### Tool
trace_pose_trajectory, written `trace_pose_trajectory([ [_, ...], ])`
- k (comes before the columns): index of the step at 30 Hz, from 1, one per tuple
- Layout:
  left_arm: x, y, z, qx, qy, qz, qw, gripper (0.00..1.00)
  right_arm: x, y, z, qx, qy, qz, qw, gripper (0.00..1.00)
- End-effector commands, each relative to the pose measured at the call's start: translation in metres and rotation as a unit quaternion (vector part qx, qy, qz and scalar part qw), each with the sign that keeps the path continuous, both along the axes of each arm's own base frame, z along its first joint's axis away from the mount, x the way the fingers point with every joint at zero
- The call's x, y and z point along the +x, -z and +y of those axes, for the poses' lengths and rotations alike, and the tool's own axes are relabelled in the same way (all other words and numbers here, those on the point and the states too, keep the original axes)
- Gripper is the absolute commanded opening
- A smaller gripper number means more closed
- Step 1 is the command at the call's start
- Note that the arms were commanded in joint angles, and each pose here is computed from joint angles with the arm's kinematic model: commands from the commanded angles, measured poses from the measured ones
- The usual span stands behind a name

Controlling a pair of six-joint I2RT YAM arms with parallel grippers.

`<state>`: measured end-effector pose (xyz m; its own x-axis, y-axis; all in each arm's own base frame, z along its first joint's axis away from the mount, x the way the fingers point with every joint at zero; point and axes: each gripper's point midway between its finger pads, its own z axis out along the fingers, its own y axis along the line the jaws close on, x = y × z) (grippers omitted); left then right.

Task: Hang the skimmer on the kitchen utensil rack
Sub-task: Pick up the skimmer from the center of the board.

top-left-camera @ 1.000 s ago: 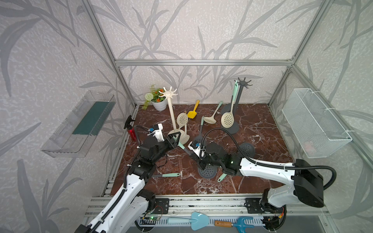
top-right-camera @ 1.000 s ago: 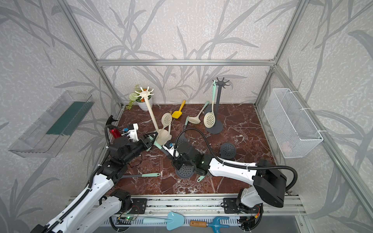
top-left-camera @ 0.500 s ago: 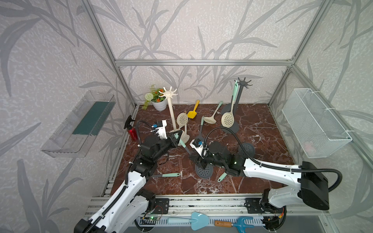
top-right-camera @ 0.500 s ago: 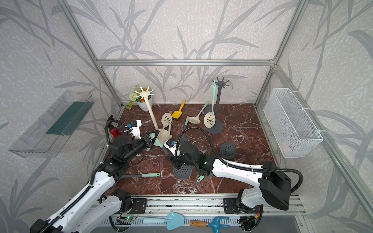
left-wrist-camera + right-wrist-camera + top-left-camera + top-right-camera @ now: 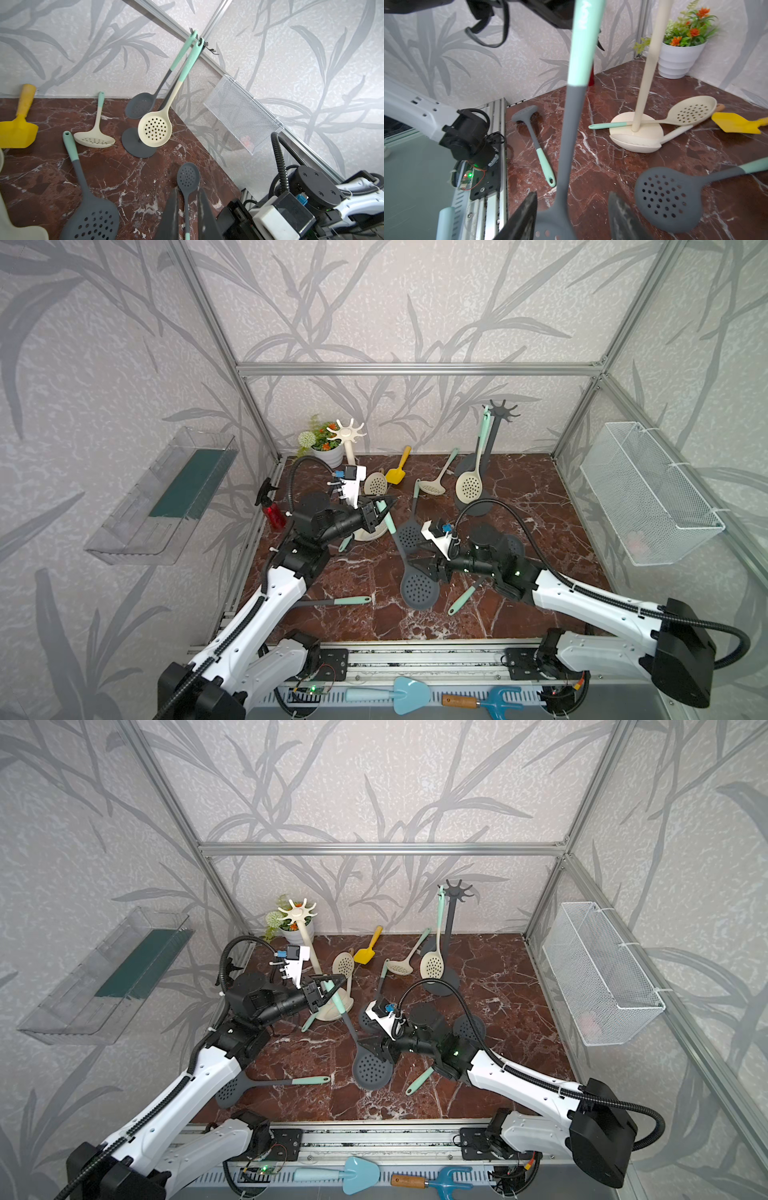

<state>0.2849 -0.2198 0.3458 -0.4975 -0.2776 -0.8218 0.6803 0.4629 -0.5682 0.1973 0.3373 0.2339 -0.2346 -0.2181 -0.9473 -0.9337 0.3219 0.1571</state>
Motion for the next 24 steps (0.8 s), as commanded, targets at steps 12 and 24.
trace_pose_trajectory([
  [12,-0.010,-0.045,-0.062,0.003,0.151,-0.055,0.987,0.00,0.003,-0.019,-0.014,0.027,-0.032,-0.022,0.999,0.55],
  [24,-0.008,-0.057,-0.088,0.008,0.207,-0.072,0.976,0.00,0.004,-0.037,-0.022,0.071,-0.064,-0.016,0.995,0.07],
])
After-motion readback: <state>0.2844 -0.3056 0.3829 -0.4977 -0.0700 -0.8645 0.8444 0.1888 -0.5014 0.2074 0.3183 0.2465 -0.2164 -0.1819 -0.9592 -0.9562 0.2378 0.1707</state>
